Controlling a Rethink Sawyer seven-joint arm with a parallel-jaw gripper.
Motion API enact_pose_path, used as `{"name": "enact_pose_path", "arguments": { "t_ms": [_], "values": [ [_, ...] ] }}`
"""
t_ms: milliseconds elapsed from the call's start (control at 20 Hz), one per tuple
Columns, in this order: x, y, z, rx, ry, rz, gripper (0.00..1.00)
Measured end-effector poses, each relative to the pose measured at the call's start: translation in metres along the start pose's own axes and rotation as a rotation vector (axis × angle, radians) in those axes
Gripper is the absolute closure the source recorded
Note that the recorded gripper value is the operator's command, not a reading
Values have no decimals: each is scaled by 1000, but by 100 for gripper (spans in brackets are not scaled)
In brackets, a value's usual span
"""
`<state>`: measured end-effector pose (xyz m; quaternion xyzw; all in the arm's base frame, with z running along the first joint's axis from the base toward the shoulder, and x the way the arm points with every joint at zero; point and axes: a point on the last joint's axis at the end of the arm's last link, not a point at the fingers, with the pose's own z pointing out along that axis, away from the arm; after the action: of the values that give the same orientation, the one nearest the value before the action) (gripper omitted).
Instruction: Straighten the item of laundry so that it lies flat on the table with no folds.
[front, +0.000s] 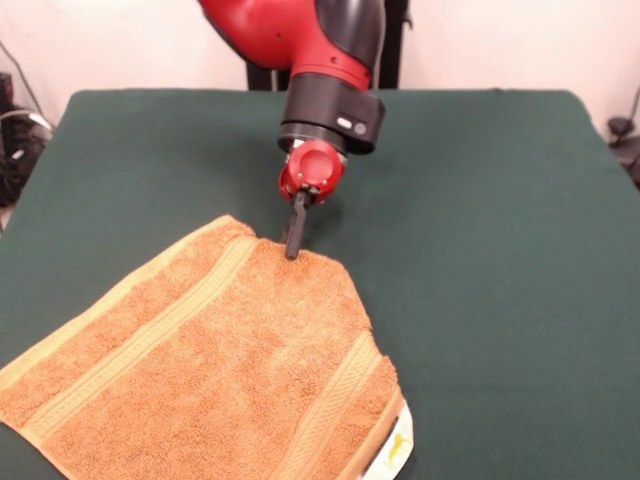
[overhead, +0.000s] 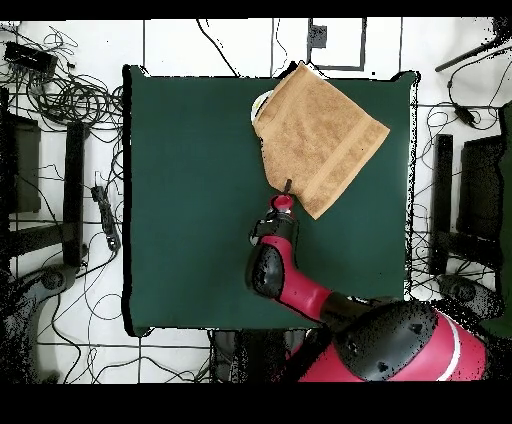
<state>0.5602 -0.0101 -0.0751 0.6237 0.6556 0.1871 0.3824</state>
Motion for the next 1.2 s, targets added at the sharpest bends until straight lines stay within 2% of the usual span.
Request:
{"name": "enact_pose_path", "arguments": {
  "t_ms": [500, 900, 1200],
  "values": [
    [6, -4, 2, -49, -53, 72, 0],
    [6, -1, 4, -42, -59, 119, 0],
    [6, 0, 5, -37, -54, 130, 0]
  ]
}}
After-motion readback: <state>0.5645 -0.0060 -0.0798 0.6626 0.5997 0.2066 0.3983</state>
